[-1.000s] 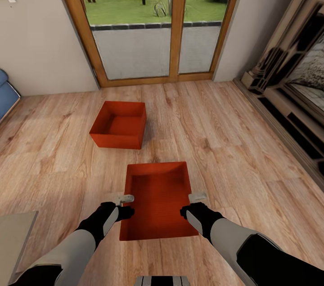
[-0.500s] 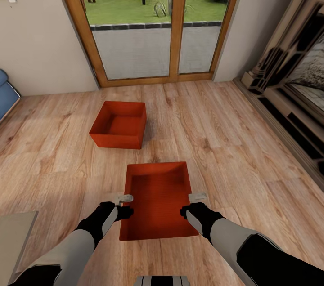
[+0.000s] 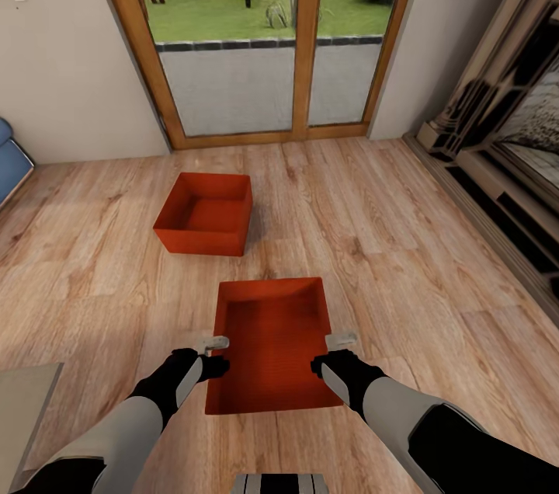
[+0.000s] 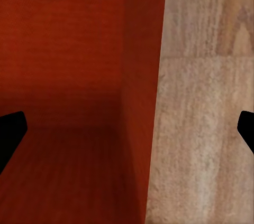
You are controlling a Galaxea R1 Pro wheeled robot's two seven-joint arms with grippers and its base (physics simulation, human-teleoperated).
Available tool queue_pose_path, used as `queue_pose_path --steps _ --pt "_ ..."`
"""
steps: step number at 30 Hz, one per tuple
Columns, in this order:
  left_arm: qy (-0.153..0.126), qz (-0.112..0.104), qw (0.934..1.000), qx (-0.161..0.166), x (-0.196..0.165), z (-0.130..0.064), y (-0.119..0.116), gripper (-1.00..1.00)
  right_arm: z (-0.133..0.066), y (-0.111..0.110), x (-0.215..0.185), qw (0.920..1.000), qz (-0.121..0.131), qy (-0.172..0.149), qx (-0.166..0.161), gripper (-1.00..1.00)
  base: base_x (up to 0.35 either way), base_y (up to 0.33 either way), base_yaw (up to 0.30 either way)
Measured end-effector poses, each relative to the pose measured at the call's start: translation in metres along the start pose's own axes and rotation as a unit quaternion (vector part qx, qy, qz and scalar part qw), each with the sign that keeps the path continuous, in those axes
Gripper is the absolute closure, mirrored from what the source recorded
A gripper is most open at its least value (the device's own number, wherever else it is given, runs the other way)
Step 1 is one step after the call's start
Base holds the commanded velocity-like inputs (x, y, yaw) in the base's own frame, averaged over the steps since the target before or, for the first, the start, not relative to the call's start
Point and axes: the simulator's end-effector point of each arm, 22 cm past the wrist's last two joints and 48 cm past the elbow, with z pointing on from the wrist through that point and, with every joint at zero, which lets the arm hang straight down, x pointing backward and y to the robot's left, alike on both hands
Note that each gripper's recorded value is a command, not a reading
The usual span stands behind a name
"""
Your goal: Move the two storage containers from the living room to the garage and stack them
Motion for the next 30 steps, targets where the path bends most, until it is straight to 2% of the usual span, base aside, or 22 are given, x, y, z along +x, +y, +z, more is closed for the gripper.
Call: queue_pose_path --steps 7,13,30 --pt "-0.001 0.000 1.0000 -0.005 -0.001 0.000 0.006 -1.00 0.000 0.000 0.000 1.0000 0.000 0.000 0.000 -1.00 0.000 0.000 0.000" --pt "-0.003 0.000 0.9996 -0.030 -0.002 0.000 0.024 -1.00 0.000 0.000 0.000 1.0000 0.000 0.000 0.000 -1.00 0.000 0.000 0.000" --pt "-0.002 0.004 0.9995 -0.031 -0.001 0.002 0.020 -1.00 0.002 0.000 0.001 1.0000 0.000 0.000 0.000 -1.00 0.000 0.000 0.000"
